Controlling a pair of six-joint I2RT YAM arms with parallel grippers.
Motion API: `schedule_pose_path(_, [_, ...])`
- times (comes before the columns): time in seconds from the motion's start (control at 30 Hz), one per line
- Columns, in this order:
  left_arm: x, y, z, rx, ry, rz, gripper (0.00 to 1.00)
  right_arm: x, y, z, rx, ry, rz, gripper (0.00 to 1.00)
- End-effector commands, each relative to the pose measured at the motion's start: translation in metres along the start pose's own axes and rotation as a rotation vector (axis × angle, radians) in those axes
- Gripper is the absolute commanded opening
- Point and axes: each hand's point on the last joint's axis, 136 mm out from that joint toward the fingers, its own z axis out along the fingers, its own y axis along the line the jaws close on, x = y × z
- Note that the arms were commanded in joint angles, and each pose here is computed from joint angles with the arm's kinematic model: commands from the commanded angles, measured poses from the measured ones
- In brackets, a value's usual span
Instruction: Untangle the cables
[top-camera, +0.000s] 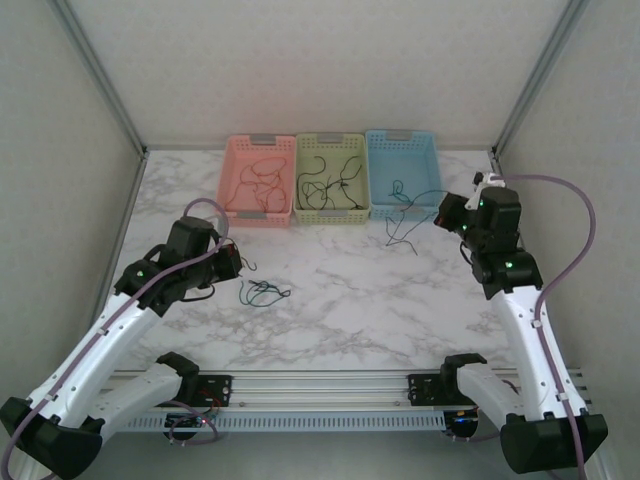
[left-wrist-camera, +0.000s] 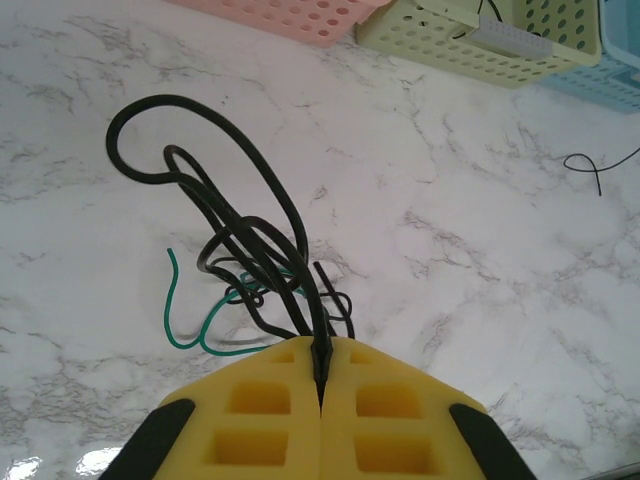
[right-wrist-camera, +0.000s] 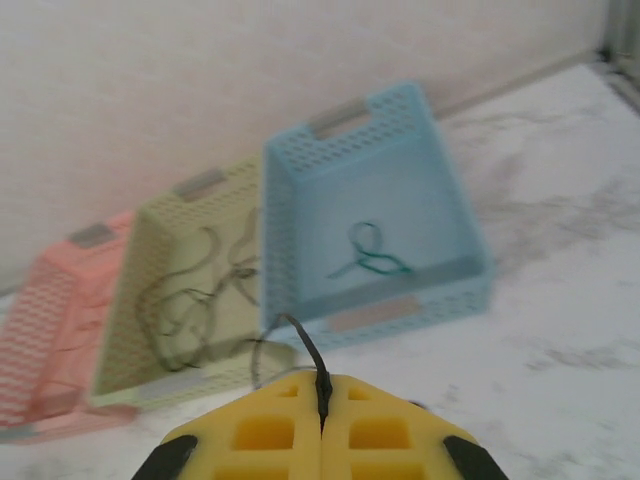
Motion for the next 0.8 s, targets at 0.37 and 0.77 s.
schedule_pose_path(0.37, [0.001, -0.006, -0.001, 0.051, -0.003, -0.002, 0.00, -0.133, 0.165, -0.032, -0.587, -0.209, 0.037, 0.00])
schedule_pose_path(0.77, [0.004, -0.011, -0.006, 0.086, 0.006, 0.001, 0.00, -0.166, 0.209, 0.037, -0.577, -0.262, 0.036, 0.00])
